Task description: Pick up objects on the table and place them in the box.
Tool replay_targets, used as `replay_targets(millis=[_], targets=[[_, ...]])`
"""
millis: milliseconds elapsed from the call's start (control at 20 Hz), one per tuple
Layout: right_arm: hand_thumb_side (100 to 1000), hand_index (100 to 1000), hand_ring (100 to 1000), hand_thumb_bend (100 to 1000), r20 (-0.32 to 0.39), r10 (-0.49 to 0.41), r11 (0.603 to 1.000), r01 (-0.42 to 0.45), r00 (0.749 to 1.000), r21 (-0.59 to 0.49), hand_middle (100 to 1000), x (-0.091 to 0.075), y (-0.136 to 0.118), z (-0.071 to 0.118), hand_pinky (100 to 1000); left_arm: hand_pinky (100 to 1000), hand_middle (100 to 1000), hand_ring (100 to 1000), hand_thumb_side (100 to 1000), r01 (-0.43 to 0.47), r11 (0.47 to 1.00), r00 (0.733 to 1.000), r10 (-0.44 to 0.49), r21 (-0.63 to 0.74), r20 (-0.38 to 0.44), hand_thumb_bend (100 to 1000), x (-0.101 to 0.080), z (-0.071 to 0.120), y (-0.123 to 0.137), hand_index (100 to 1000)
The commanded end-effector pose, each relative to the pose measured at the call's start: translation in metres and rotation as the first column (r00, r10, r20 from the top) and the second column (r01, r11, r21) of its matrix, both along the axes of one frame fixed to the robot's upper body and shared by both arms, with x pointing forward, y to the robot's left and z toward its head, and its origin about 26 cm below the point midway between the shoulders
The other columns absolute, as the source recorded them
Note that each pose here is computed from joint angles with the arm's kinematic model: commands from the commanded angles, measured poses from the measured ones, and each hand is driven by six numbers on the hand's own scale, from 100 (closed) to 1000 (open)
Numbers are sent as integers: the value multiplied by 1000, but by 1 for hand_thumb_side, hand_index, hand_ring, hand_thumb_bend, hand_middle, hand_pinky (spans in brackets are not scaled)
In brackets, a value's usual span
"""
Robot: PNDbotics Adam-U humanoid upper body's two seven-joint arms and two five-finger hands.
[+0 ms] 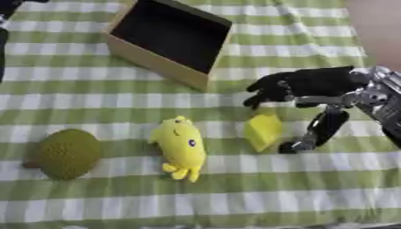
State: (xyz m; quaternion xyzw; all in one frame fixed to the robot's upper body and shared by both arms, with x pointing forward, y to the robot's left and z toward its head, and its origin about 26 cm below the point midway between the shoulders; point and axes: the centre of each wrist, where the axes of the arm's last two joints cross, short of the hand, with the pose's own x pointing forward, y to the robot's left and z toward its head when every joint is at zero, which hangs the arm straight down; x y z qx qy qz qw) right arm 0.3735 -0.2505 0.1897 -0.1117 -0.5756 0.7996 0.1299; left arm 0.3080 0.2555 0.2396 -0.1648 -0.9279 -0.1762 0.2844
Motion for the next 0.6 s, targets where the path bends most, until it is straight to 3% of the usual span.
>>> replay_targets(millis=[50, 600], targets=[[515, 986, 1000, 411, -14, 243, 914, -234, 970, -331, 772, 2, -4, 6, 1000, 671, 687, 769, 576, 5, 1000, 1000, -5, 8, 15, 100, -3, 5, 0, 821], [468, 912, 1000, 216, -29, 218, 923, -216, 975, -318, 673, 9, -6, -3, 1000, 668, 687, 768, 576, 11, 1000, 1000, -11, 17, 6, 100, -3, 4, -1, 820]])
